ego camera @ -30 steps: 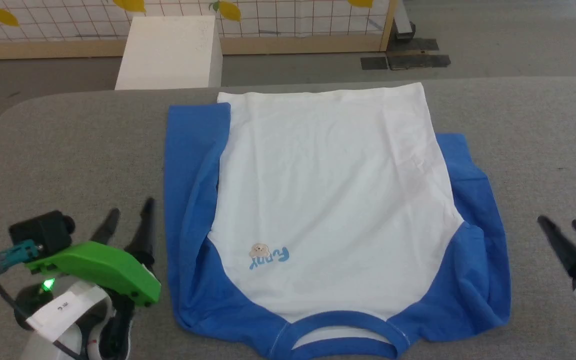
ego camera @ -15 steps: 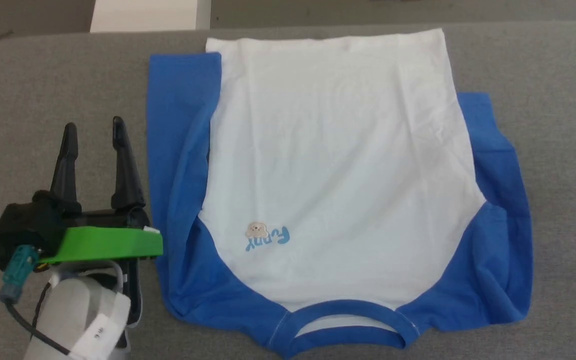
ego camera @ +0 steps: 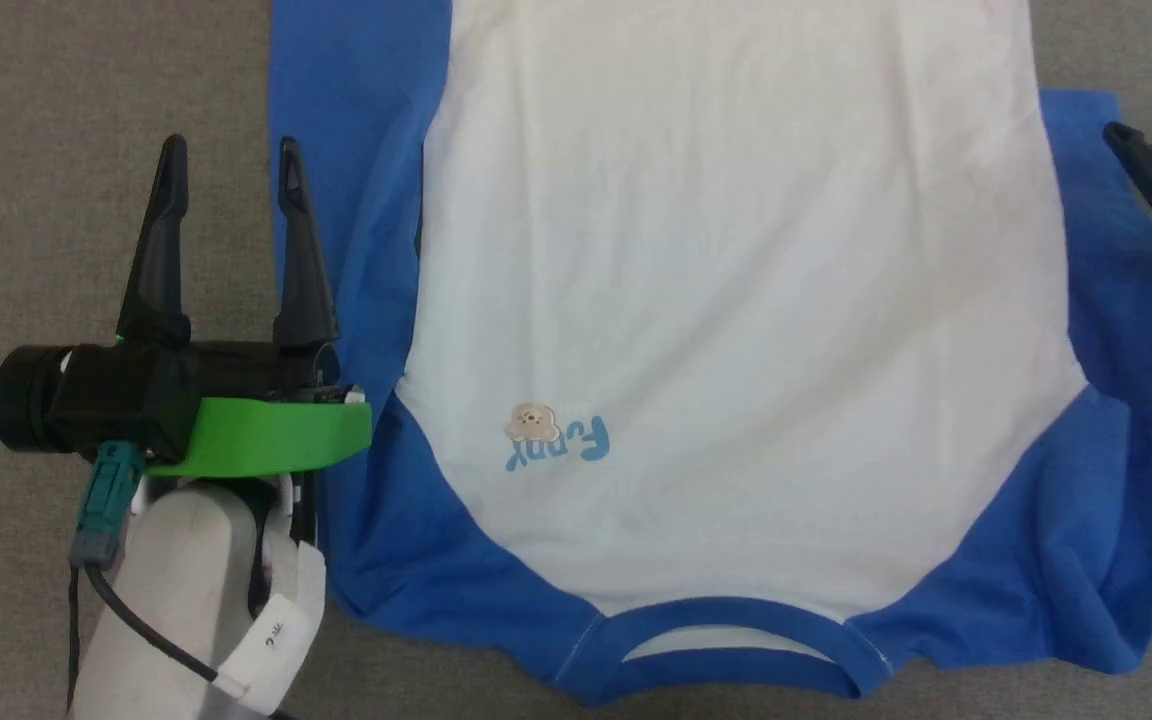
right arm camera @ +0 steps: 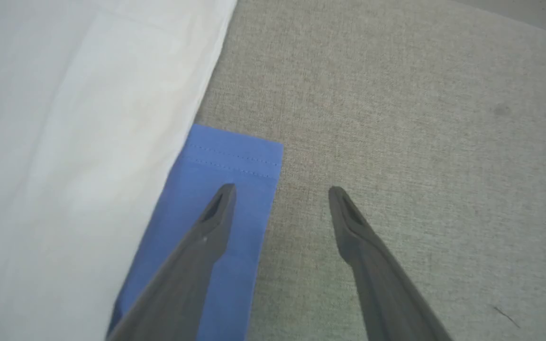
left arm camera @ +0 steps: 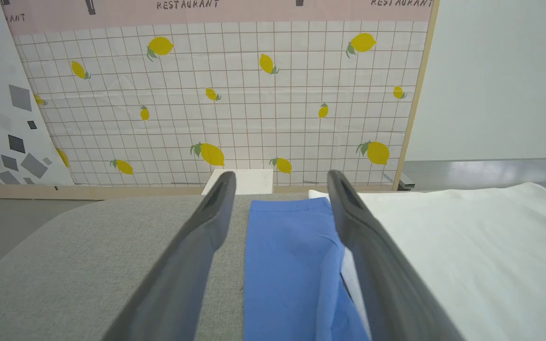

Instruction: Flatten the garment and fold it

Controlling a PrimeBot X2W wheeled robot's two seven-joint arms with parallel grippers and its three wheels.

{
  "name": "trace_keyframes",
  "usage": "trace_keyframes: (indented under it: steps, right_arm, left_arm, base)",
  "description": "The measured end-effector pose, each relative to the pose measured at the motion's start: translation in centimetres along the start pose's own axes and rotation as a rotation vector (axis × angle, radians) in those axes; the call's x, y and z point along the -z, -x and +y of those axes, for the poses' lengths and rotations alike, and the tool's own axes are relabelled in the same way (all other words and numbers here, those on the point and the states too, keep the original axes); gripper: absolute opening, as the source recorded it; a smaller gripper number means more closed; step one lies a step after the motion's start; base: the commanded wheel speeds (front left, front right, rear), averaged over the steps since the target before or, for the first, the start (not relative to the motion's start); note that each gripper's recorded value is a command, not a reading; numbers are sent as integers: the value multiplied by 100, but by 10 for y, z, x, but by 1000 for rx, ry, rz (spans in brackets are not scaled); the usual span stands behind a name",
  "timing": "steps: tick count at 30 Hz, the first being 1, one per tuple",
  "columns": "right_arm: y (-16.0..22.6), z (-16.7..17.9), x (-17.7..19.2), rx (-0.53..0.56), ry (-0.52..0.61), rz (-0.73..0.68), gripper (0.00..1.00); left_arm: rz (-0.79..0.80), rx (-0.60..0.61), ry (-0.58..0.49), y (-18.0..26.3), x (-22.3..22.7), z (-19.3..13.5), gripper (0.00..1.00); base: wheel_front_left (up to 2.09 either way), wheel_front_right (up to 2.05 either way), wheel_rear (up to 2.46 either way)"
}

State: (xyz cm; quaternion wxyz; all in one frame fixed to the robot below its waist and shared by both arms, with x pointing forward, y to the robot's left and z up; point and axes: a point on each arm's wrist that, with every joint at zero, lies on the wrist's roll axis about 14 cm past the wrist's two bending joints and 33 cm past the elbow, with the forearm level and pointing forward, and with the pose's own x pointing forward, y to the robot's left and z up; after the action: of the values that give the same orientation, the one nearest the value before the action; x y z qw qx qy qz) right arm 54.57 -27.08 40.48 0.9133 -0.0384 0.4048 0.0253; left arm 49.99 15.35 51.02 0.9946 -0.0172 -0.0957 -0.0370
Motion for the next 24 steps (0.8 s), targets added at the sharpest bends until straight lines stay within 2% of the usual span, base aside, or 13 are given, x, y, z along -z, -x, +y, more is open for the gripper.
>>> trace_keyframes:
  steps: [7,8,9,13,18,24]
  right_arm:
    - [-34,13,12,-29,64,81,100]
    - [-39,14,11,-42,53,101,23]
    - [-39,14,11,-47,49,108,1]
    - [-34,10,10,-50,10,105,0]
    - [-19,-12,3,-19,-118,2,0]
    - [24,-67,5,84,-290,-137,0]
  left_arm:
    - [41,-32,17,-1,23,4,100]
    - [47,-47,20,0,26,8,100]
    - [46,-50,18,0,26,9,100]
    - [39,-47,12,0,22,9,100]
    - [15,-45,27,0,10,7,100]
    - [-7,-43,44,9,-8,6,100]
  base:
    - [0,0,0]
    - [0,0,0]
    - [0,0,0]
    - [0,0,0]
    - [0,0,0]
    - [0,0,0]
